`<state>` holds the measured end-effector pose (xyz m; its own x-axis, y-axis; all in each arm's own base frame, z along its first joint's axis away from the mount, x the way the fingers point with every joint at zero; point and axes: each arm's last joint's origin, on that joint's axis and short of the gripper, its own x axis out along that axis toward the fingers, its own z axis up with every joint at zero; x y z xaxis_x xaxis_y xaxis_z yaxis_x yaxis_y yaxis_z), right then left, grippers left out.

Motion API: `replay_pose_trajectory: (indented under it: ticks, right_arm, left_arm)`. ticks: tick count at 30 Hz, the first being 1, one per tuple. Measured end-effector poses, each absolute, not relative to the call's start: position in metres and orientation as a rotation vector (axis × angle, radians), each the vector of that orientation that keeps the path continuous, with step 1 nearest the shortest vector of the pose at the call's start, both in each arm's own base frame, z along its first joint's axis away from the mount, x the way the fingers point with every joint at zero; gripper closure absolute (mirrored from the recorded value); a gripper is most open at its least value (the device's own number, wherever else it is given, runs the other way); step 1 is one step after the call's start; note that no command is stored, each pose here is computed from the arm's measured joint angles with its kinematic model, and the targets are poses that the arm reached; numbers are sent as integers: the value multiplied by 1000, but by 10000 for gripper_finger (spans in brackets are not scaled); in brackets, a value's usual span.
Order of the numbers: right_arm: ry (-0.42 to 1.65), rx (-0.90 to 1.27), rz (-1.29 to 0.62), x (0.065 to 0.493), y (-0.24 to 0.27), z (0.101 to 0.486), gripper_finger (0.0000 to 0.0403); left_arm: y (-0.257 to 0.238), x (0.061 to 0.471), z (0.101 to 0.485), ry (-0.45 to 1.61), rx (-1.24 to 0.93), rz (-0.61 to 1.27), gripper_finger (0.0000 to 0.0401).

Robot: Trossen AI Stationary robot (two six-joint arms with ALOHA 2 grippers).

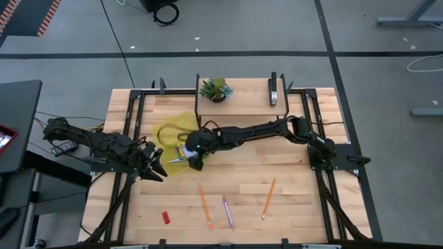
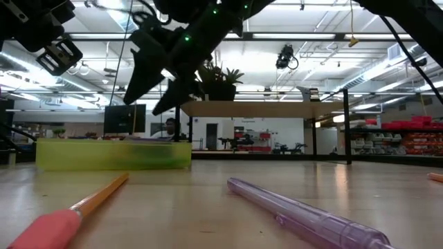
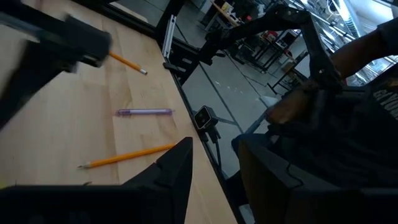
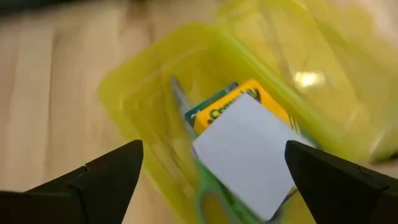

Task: Pack school essentials
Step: Put the purple sticky notes into the yellow supply box

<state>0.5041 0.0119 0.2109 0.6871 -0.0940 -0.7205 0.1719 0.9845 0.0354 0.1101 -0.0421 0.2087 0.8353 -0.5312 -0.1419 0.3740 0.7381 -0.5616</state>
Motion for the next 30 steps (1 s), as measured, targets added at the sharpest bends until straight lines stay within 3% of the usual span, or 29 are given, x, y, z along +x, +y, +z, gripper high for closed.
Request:
replay_pose_trajectory:
  ticks: [7,19,30]
  right_arm:
    - [838,-315,-39,501,27,207,4]
    - [908,-334,-113,493,11,178,4]
    - [907,-366,-223,492,5,175,4]
  left_arm:
    - [-42,110,207,317,-546,-501,266]
    - [-42,110,206,329,-545,-497,270]
    - [-42,110,206,328,-546,-497,268]
